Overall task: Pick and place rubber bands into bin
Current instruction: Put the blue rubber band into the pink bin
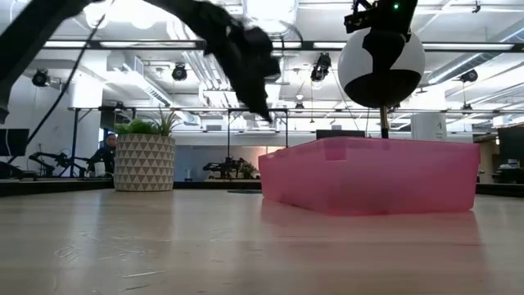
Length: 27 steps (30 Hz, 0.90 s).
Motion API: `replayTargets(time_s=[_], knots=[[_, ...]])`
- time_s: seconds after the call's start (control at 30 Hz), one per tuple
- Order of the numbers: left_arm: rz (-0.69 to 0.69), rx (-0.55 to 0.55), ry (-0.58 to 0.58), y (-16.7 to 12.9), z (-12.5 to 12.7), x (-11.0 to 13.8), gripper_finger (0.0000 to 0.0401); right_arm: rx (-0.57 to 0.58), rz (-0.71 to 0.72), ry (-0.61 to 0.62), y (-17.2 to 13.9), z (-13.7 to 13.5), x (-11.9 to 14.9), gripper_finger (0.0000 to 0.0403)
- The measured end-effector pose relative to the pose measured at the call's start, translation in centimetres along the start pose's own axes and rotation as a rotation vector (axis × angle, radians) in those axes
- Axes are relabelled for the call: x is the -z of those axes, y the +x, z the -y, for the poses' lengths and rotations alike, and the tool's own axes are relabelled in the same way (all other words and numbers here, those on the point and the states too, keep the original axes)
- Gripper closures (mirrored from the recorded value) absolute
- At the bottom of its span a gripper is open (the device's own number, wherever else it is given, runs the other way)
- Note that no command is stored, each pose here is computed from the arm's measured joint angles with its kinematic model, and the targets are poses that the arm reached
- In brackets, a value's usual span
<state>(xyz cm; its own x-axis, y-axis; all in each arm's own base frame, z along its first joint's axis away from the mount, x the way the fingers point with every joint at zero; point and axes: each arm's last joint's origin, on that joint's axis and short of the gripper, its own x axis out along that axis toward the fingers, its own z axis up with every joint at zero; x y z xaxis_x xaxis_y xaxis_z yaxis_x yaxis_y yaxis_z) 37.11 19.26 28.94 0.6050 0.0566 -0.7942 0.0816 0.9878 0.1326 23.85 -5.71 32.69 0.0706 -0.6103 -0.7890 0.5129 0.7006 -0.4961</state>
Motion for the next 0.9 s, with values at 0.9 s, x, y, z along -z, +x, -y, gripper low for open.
replayTargets(time_s=[0.9], knots=[[-0.290, -0.042, 0.095, 9.0, -3.4, 8.3, 0.0254, 0.000, -0.004, -0.025, 0.0, 0.0, 0.0, 0.0209]])
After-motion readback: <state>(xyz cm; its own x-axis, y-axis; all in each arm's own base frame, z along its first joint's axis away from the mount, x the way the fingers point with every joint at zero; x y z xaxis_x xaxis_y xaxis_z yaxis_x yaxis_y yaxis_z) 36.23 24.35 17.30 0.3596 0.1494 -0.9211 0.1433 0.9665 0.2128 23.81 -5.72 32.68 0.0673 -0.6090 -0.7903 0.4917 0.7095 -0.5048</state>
